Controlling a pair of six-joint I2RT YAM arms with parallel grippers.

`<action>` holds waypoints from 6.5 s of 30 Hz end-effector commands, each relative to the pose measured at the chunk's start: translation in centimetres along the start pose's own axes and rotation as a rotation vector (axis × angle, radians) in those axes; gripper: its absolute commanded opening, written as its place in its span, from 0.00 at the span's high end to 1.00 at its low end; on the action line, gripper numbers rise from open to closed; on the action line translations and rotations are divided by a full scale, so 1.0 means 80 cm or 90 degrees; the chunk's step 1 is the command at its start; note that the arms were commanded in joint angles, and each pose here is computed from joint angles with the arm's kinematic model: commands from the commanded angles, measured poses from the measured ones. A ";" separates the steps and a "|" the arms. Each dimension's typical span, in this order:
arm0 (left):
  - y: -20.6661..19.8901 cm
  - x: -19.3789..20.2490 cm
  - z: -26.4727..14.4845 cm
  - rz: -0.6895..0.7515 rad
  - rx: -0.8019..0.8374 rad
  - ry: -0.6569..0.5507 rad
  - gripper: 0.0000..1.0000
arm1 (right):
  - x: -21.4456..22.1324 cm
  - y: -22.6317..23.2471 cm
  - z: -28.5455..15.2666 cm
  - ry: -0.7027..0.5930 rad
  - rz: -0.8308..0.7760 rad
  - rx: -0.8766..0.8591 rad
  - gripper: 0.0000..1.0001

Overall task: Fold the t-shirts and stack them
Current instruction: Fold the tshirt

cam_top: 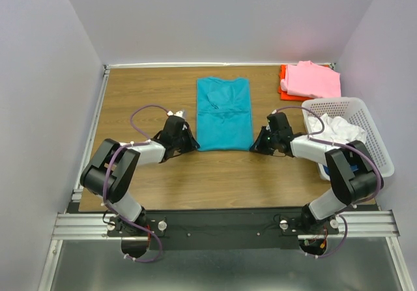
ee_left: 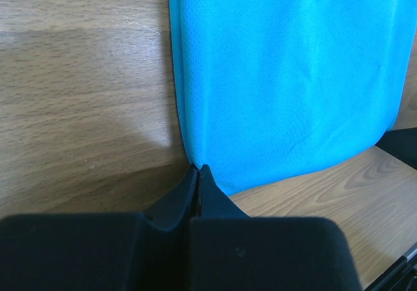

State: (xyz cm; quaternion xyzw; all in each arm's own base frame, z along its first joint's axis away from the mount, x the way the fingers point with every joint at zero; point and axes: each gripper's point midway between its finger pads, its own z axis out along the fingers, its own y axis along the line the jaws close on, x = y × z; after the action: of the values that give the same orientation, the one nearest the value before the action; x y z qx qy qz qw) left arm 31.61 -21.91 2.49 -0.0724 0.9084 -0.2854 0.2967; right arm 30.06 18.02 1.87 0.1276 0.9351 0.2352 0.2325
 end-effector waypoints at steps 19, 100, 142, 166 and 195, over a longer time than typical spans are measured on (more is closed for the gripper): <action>-0.032 -0.001 -0.142 0.019 0.025 -0.142 1.00 | 0.088 0.059 -0.140 0.029 -0.047 -0.172 0.99; -0.026 -0.248 0.056 0.024 -0.087 -0.173 1.00 | -0.141 0.062 0.012 0.015 0.029 -0.117 0.99; -0.037 -0.067 0.048 0.048 0.071 -0.007 0.02 | -0.068 0.069 0.070 0.060 -0.089 -0.087 0.00; -0.089 -0.033 -0.036 0.080 0.058 -0.064 0.02 | -0.049 0.120 -0.042 0.035 -0.198 -0.231 0.00; -0.016 -0.053 0.060 0.045 0.002 0.017 0.02 | -0.053 0.054 0.054 0.067 -0.192 -0.072 0.00</action>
State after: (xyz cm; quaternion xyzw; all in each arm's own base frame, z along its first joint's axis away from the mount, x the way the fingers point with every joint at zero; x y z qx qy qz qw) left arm 39.90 -25.45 5.17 -0.0286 0.8924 -0.2980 0.3377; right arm 35.72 23.55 4.58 -0.0401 0.9204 0.3201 0.2209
